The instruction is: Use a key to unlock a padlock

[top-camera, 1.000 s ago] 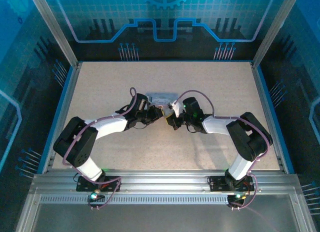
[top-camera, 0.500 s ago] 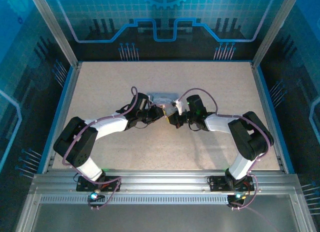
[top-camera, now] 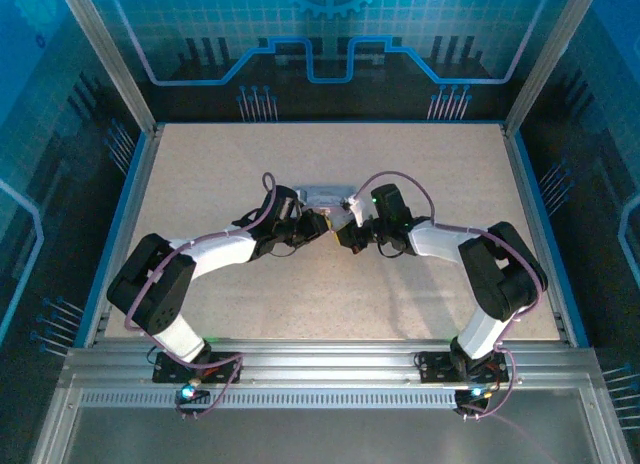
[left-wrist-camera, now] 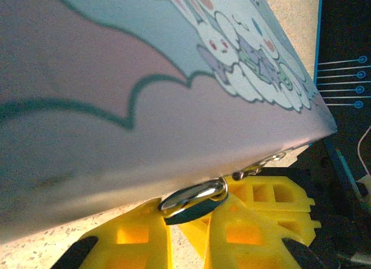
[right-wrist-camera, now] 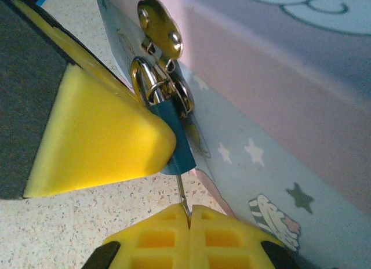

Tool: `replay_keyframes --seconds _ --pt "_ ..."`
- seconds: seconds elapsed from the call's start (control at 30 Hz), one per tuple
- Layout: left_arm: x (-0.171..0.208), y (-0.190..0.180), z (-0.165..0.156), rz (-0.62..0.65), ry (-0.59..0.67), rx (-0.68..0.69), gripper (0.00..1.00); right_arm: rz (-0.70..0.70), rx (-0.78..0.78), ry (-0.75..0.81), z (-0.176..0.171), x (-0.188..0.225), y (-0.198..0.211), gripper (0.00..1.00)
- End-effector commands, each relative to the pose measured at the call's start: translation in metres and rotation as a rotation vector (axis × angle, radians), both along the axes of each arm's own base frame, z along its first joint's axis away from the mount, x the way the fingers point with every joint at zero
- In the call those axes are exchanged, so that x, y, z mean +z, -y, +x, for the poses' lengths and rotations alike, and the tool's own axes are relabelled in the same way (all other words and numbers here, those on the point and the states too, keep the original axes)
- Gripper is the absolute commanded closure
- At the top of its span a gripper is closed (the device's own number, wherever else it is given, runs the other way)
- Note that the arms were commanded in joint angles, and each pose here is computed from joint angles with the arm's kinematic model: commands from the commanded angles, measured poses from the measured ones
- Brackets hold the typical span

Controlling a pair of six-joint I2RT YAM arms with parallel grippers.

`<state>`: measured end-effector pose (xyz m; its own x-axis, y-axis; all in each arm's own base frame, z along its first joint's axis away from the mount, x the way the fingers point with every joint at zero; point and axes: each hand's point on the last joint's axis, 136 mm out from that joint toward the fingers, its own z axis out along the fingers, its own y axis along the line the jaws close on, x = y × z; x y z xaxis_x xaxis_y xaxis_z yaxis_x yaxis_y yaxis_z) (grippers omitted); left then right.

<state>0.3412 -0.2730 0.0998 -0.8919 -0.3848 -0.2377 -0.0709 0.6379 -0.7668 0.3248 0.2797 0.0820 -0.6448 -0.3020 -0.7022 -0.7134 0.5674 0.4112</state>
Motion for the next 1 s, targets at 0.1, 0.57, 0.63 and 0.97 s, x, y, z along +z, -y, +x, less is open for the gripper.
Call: replay_keyframes --seconds 0.1,0.57,0.63,0.97 --pt "-0.014 0.025 -0.044 -0.002 -0.094 -0.177 0.86 0.124 0.020 0.280 0.037 0.082 -0.012 1.00" --pt "-0.012 0.026 -0.041 -0.010 -0.083 -0.167 0.85 0.132 0.038 0.209 0.023 0.062 -0.019 1.00" --pt "-0.011 0.026 -0.040 -0.010 -0.081 -0.163 0.85 0.113 0.043 0.183 0.018 0.050 -0.021 1.00" --pt "-0.018 0.022 -0.039 0.000 -0.084 -0.139 0.74 0.102 0.023 0.110 0.005 0.019 -0.026 1.00"
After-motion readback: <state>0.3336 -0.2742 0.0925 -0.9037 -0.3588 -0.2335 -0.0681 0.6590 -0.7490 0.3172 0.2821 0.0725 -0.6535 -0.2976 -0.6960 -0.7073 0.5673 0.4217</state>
